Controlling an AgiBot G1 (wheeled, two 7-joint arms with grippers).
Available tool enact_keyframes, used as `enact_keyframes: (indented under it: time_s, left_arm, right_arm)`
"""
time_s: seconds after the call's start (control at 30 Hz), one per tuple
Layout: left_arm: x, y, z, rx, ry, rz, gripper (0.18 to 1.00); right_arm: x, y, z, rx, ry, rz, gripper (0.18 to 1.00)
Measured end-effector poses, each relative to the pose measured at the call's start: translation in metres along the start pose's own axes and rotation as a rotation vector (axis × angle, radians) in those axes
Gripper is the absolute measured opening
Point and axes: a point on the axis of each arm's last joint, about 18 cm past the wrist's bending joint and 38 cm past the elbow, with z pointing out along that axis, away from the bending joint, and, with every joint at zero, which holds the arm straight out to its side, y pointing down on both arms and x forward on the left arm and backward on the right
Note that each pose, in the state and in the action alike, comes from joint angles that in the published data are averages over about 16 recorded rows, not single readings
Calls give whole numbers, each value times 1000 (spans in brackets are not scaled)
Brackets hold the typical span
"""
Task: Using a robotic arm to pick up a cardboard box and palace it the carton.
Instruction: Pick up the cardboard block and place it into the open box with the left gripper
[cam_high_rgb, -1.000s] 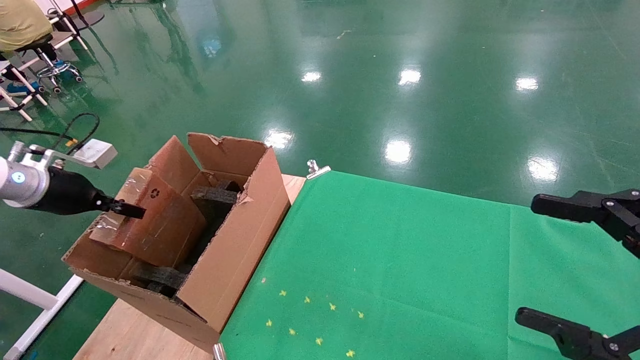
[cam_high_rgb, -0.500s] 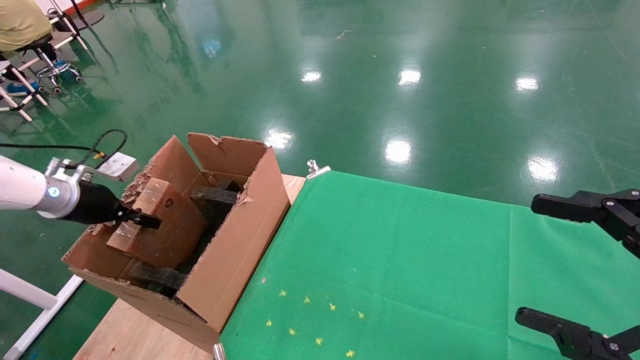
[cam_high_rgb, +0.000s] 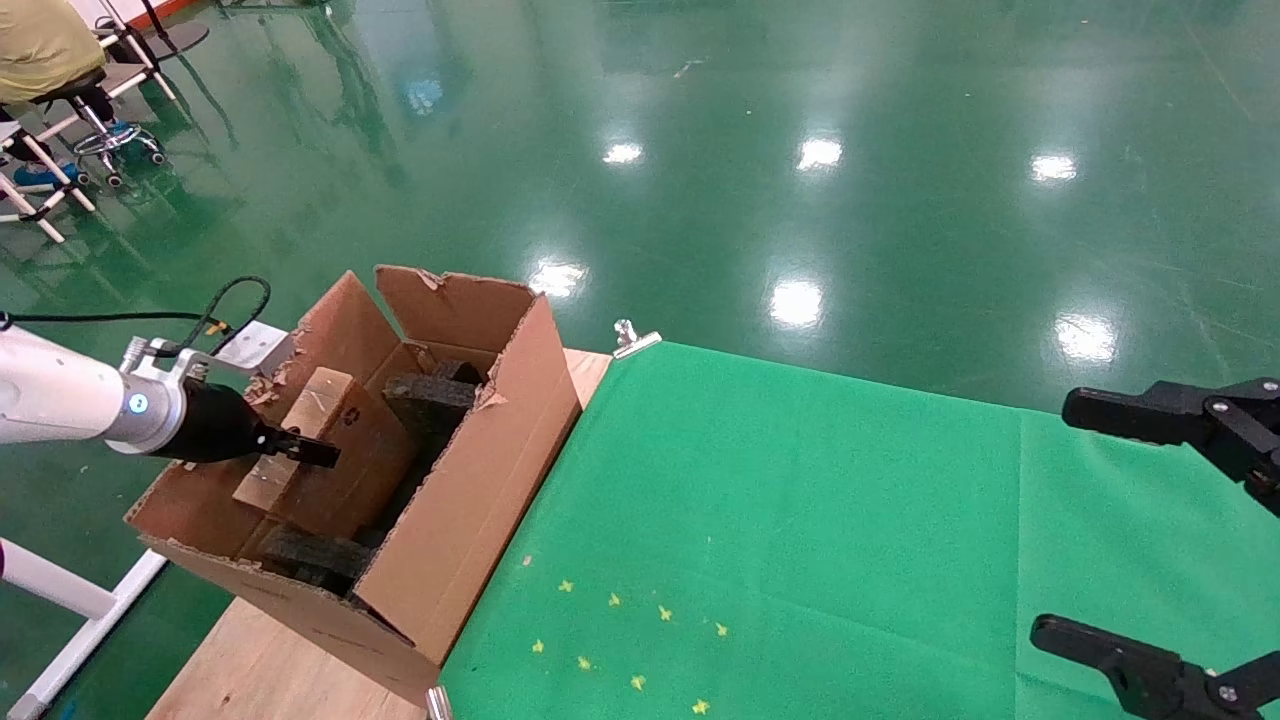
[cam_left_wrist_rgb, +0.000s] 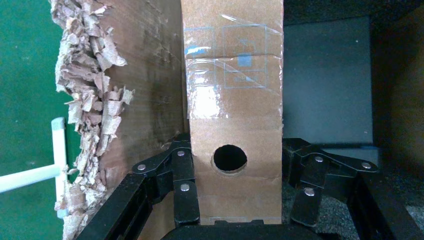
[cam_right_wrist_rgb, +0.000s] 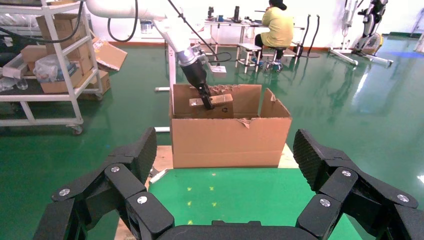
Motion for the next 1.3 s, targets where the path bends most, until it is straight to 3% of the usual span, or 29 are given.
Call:
enact_keyframes:
  time_s: [0.43,0.63,1.0,1.3]
  left_arm:
    - [0,0,1,3,-2,-9,358]
    - [-1,-2,-2,5,0,-12,426]
    - [-2,-20,-14,41,12,-16,637]
    - [1,-60,-46,172,89,-52,821]
  right_arm:
    - [0,0,0,0,0,0,1001]
    - [0,0,0,0,0,0,1001]
    - [0,0,0,0,0,0,1001]
    - [0,0,0,0,0,0,1001]
